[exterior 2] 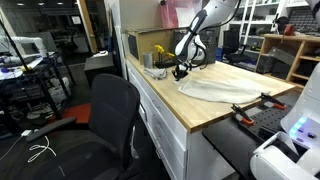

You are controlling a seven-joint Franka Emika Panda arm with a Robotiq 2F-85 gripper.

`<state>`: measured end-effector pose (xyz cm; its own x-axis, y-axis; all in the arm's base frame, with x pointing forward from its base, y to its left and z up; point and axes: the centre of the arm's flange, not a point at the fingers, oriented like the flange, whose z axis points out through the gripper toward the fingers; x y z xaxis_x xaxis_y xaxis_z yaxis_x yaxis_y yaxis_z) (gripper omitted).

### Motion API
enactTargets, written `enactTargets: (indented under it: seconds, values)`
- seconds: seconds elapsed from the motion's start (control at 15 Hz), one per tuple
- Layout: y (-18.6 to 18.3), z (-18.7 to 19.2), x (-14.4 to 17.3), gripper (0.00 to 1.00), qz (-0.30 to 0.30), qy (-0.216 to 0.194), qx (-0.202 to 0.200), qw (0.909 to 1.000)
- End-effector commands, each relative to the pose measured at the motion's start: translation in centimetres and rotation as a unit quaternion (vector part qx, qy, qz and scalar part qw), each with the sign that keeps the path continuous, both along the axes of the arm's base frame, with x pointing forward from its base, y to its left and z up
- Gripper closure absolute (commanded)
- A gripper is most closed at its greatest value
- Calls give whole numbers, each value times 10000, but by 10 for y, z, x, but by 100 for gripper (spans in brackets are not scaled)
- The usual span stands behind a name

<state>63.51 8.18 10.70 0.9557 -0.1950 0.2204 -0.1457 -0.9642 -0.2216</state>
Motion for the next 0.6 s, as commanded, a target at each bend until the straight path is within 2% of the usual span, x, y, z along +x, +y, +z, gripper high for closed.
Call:
enactTargets:
  seconds: [0.0, 0.27, 0.53]
  values:
    - [22, -22, -6, 100, 65, 311, 344, 9989]
    - [48, 2, -24, 100, 227, 387, 726, 9963]
    - [55, 44, -49, 100, 468, 292, 964, 9938]
